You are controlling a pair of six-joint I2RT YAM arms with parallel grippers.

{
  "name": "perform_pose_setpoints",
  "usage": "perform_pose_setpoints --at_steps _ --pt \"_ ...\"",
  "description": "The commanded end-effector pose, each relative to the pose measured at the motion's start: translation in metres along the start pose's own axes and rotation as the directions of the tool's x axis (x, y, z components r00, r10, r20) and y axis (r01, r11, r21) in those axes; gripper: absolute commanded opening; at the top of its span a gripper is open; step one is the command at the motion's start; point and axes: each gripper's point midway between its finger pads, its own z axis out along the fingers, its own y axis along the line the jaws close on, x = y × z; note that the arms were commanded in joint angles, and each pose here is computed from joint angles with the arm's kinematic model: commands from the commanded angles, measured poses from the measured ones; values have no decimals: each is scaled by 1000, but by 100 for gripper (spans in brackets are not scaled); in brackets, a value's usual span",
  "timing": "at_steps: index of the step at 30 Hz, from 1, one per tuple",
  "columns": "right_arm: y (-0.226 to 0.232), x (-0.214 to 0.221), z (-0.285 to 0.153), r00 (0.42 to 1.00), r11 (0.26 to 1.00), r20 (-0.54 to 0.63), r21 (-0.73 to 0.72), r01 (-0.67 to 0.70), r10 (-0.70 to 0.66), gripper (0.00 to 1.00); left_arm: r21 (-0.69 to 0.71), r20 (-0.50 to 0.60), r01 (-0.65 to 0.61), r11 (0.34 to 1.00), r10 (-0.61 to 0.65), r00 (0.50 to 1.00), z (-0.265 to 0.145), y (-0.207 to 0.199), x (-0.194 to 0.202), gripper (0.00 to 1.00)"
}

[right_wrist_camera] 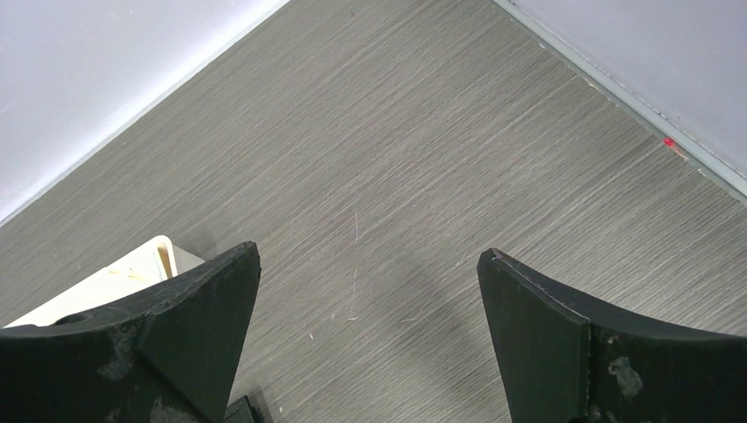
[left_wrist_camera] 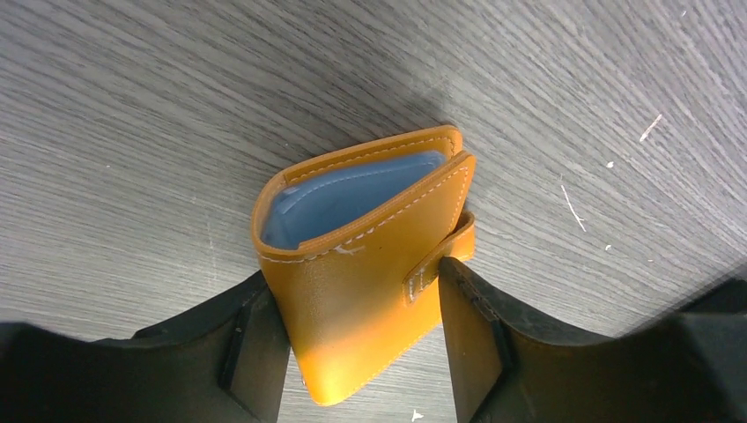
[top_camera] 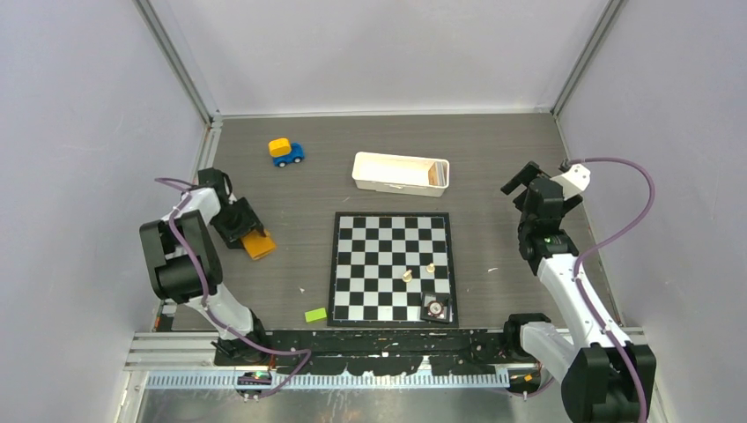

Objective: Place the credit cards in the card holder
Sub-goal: Open the card holder at the center of the board.

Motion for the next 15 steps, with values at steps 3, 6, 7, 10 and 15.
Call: perform_pose_setpoints --at_steps 3,6,7,10,15 --pt "25 -12 2 1000 995 13 -97 -14 15 98 38 47 -51 998 49 998 -11 -9 1 19" --pt "45 -10 -3 999 981 -37 -196 -2 -6 97 104 191 -147 984 126 974 -47 -36 -5 11" --pt "52 -11 -6 998 972 -54 -233 1 -14 97 120 228 -190 974 159 961 -57 -45 -4 8" --pt "78 -10 -17 991 933 -121 -359 11 -58 97 155 320 -331 931 270 908 -80 -74 3 0" --pt "130 6 -52 947 807 -290 -588 -60 -141 95 254 451 -527 811 383 806 -114 -123 23 0"
